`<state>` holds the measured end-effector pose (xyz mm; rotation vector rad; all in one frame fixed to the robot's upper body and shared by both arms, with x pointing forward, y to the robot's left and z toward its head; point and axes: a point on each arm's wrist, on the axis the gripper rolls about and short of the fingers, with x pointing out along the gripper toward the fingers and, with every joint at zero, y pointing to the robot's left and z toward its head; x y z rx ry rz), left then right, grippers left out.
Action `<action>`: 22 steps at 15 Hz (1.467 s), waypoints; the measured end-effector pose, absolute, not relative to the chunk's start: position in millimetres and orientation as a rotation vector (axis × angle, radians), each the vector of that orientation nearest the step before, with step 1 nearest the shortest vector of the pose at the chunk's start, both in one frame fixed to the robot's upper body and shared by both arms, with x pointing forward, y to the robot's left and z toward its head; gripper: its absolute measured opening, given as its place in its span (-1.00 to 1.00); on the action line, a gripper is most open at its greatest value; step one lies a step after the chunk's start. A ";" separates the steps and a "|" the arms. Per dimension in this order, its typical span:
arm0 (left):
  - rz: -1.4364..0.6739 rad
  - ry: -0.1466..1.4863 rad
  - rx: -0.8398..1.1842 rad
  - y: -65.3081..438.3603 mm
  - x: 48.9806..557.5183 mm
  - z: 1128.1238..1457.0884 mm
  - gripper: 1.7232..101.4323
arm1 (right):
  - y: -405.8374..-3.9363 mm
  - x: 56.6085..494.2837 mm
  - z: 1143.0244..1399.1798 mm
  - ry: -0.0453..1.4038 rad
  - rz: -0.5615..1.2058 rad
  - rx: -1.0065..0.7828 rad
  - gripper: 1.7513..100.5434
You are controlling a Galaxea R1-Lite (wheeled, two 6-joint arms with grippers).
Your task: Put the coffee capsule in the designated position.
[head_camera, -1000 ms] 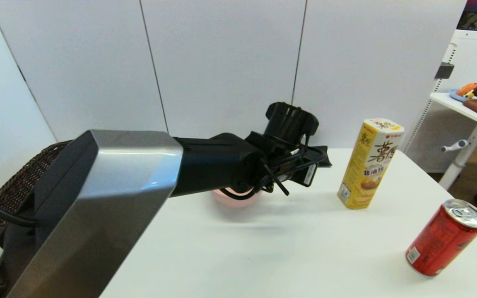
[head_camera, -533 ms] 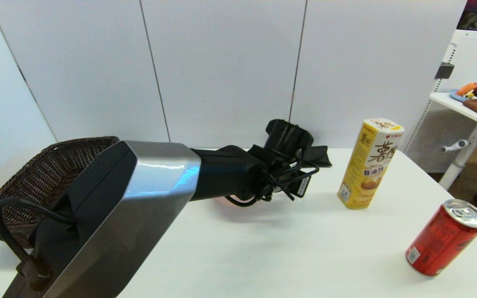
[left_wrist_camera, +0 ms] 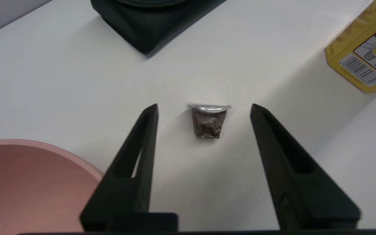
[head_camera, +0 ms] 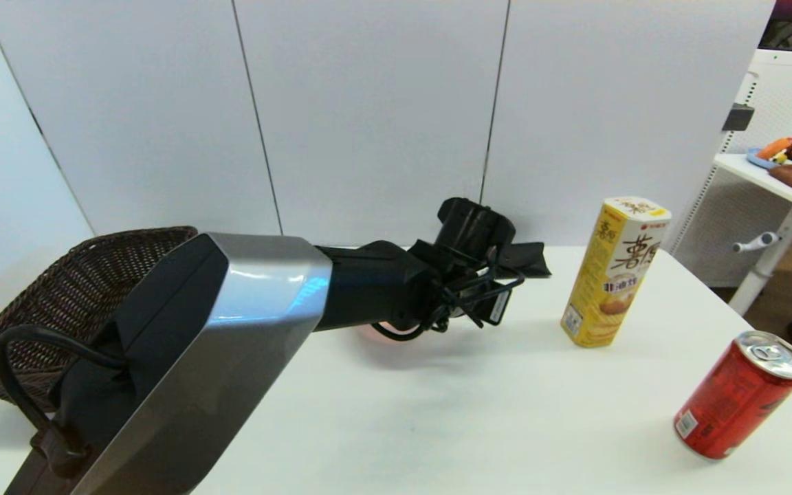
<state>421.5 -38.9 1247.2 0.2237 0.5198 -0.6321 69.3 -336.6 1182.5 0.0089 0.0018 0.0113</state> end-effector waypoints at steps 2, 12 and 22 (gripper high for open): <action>-0.635 0.508 0.222 -38.7 420.6 1251.5 0.34 | -336.6 69.3 1182.5 0.002 0.011 0.009 0.94; -0.645 0.385 0.408 75.3 343.6 1402.2 0.76 | -336.6 69.3 1182.5 0.002 0.012 0.009 0.94; -0.069 0.187 0.343 310.3 212.3 1301.4 0.88 | -336.6 69.3 1182.5 0.002 0.012 0.009 0.94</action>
